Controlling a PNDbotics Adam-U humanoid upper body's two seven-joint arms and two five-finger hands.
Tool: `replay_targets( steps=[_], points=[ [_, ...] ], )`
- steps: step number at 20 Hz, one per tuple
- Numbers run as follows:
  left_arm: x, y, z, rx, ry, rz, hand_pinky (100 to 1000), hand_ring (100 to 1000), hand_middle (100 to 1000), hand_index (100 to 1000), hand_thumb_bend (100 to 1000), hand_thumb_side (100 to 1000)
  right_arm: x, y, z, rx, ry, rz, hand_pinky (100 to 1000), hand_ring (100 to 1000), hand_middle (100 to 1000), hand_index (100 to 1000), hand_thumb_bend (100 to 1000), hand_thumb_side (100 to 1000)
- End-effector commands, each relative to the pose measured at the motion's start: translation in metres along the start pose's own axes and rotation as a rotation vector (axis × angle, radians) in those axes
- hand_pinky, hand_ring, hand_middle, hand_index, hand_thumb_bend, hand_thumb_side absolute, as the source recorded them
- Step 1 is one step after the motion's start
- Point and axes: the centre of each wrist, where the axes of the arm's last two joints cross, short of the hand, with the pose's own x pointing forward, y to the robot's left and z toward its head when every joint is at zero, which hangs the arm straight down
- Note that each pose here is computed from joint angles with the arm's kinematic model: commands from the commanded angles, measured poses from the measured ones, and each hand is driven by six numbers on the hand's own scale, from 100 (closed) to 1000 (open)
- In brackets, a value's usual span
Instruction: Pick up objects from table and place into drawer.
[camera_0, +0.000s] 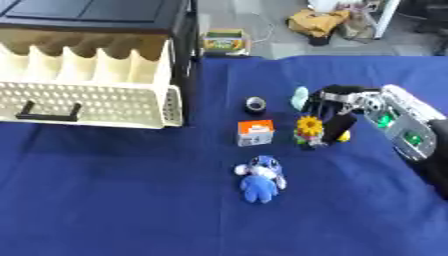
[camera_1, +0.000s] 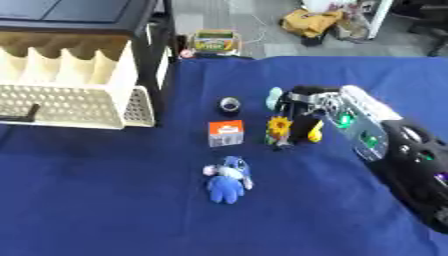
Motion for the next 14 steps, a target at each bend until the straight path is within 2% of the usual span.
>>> replay_targets(
  steps=[1, 8, 10, 11, 14],
  points=[
    [0.003, 0.0067, -0.0044, 0.015, -0.021, -0.005, 100, 100, 100, 740, 213, 1000, -0.0047, -0.0109, 0.0048, -0.034, 0.018, 0.01, 617, 717, 671, 820, 570, 269],
    [0.0026, 0.0063, -0.0037, 0.013, -0.019, -0.005, 100, 100, 100, 736, 209, 1000, -0.0072, -0.0087, 0.0017, -0.056, 0.044, 0.002, 596, 698, 625, 788, 526, 248],
    [0.0024, 0.0065, -0.0036, 0.015, -0.018, -0.005, 100, 100, 100, 735, 191, 1000, -0.0086, -0.0073, 0.0007, -0.054, 0.047, 0.002, 591, 692, 622, 781, 531, 191],
    [0.0022, 0.0066, -0.0036, 0.016, -0.017, -0.005, 100, 100, 100, 735, 207, 1000, -0.0096, -0.0063, 0.0001, -0.051, 0.048, 0.001, 586, 686, 619, 778, 512, 219],
    [0.0018, 0.0068, -0.0034, 0.018, -0.014, -0.006, 100, 100, 100, 734, 205, 1000, -0.0122, -0.0041, -0.0013, -0.047, 0.052, -0.002, 579, 678, 612, 766, 479, 213]
  ],
)
